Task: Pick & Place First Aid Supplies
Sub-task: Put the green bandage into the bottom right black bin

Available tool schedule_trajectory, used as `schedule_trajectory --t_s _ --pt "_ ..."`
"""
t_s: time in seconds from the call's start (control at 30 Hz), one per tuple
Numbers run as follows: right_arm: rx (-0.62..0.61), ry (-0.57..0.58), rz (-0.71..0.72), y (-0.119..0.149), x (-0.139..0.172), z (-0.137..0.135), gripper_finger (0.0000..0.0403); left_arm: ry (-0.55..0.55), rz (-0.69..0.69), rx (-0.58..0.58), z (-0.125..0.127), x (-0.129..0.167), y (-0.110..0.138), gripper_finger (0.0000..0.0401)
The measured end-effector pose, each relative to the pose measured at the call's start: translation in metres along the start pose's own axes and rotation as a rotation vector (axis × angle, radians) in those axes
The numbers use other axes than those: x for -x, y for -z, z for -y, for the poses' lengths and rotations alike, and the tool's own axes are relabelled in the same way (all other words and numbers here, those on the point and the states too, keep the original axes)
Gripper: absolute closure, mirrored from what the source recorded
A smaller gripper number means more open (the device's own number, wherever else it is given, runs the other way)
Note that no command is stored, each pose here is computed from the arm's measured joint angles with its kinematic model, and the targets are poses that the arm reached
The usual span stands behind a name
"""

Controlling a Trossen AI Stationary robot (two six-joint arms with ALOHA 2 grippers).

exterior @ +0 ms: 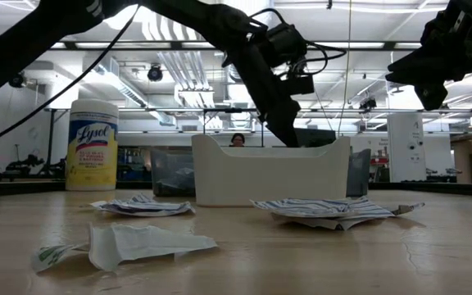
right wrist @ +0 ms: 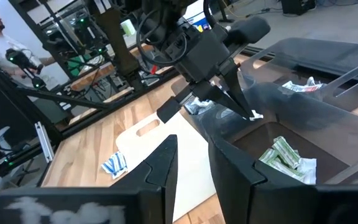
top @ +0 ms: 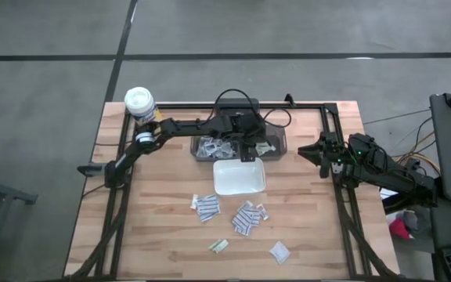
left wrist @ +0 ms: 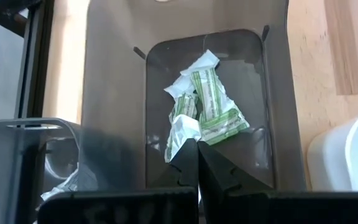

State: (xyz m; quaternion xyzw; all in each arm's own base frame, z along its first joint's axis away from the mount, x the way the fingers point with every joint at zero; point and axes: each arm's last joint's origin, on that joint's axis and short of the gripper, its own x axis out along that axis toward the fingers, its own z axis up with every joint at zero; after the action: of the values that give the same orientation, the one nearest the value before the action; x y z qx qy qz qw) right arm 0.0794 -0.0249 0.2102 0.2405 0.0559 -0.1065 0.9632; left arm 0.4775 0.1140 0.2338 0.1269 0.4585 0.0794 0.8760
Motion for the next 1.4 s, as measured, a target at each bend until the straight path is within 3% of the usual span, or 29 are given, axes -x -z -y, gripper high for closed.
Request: schedule_trajectory --t_s 0.47,0.77,1.1,1.23,1.4 --pt "0.000 0.000 0.000 0.000 0.000 0.000 0.0334 0.046 0.019 0.014 0.001 -0.001 0.000 0.0401" --pt "0.000 0.000 0.000 0.000 0.000 0.000 0.0324 0.083 0.029 0.036 0.002 -0.001 0.000 0.0400" --pt "0.000 0.000 0.001 0.000 0.000 0.000 0.0314 0.073 0.025 0.065 0.001 0.000 0.000 0.0321" --pt "0.000 -0.001 0.001 0.000 0.000 0.000 0.0319 0.047 0.008 0.065 -0.004 0.020 -0.005 0.0303" --pt "0.000 -0.001 0.002 0.000 0.000 0.000 0.0328 0.059 -0.029 0.118 -0.008 0.070 -0.013 0.0301"
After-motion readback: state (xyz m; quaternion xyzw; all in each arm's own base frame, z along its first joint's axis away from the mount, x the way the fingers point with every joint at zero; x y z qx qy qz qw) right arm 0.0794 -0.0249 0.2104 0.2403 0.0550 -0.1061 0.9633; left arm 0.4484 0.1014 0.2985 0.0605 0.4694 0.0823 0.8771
